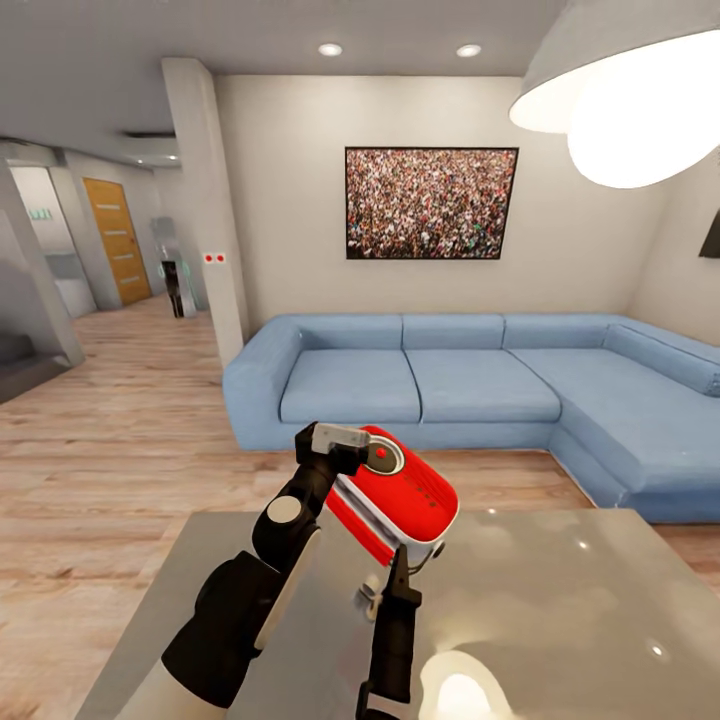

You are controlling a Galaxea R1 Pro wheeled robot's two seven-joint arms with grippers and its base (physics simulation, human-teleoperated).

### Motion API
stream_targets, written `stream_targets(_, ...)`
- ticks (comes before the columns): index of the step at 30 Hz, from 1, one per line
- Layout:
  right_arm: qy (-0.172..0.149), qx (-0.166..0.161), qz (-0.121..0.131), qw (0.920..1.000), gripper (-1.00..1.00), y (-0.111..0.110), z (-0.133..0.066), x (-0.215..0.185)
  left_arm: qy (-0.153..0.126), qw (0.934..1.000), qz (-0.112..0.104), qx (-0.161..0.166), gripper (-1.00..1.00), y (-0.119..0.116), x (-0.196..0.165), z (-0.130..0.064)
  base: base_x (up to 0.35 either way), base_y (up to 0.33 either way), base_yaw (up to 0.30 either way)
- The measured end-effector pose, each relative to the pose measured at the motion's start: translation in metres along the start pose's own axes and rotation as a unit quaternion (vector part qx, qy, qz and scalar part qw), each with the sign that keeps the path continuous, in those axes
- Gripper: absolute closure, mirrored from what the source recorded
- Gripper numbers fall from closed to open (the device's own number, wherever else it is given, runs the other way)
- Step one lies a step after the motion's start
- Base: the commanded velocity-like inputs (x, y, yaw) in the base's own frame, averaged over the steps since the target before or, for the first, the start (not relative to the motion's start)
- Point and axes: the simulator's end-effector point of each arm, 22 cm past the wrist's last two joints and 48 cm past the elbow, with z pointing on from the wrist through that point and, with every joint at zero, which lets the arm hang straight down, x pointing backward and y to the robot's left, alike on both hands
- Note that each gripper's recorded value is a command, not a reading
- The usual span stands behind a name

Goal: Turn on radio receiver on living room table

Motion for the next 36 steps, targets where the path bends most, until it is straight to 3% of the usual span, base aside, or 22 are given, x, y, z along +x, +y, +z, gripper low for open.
stream_targets(36,-0.01,0.079,-0.02,0.9967,1.0,-0.046,0.0,-0.008,-0.023,0.9997,0.009,0.003,-1.0,-0.006,-0.028,-0.012,0.0,0.0,0.0)
